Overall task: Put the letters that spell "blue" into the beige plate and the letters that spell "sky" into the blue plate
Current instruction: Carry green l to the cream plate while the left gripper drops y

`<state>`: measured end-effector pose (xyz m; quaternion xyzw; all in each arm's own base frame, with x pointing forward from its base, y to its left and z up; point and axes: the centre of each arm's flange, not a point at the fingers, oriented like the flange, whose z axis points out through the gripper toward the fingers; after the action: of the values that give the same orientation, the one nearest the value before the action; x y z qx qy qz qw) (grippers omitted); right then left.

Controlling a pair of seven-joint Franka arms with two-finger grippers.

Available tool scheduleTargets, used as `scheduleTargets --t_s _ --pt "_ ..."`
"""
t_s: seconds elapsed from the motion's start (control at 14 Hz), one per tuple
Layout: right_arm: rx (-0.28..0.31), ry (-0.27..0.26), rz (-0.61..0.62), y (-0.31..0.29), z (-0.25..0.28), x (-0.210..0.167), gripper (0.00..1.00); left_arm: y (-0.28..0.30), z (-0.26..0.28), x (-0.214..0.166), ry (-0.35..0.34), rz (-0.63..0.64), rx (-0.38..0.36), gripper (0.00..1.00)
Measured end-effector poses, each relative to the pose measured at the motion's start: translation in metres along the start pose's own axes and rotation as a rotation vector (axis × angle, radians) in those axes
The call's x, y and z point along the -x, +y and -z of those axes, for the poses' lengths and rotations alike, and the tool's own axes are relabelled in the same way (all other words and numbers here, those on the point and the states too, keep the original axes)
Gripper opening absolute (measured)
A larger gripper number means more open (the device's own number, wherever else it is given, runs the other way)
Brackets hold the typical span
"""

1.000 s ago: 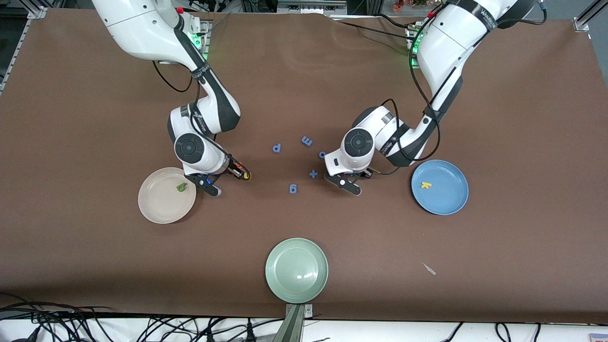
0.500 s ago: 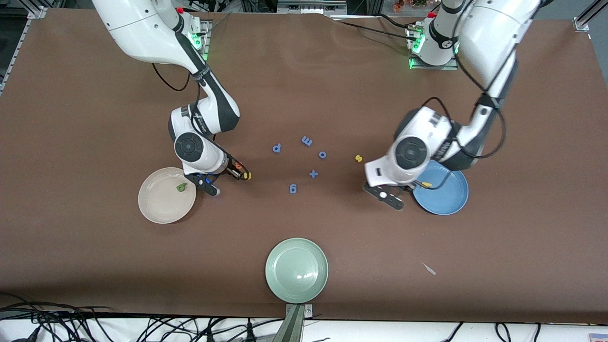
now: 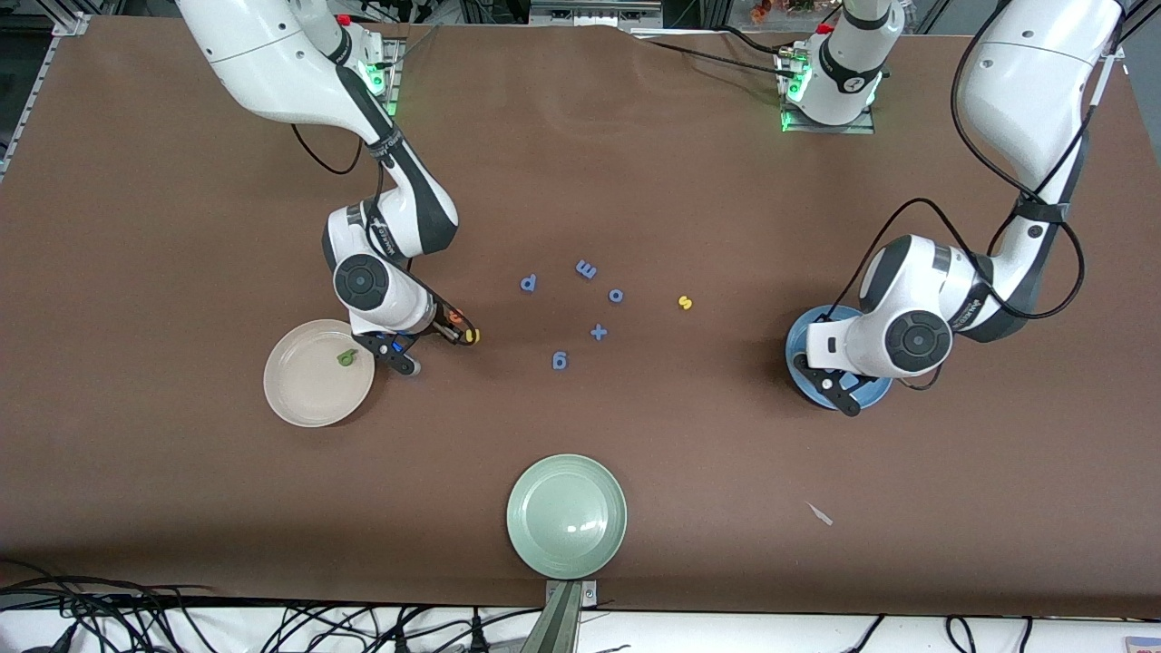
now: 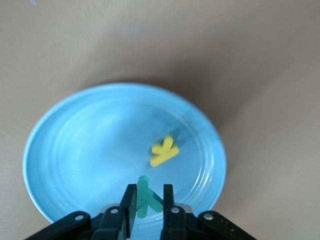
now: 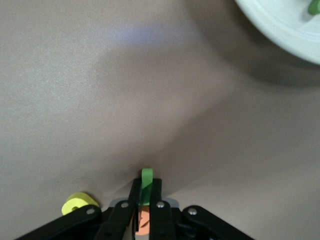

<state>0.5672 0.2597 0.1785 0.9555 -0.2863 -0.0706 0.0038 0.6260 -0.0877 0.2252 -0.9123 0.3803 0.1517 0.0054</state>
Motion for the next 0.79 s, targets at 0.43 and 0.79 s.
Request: scheduleTargets --t_s 0.43,0.79 --pt "0.100 -0.037 0.185 0.047 0.077 -0.071 0.09 0.034 0.018 -0.022 0.025 -0.063 0.013 0.90" --pt "0.120 -0.034 0.315 0.088 0.094 -0.115 0.18 0.135 0.038 -0.068 0.026 0.211 0.049 1.00"
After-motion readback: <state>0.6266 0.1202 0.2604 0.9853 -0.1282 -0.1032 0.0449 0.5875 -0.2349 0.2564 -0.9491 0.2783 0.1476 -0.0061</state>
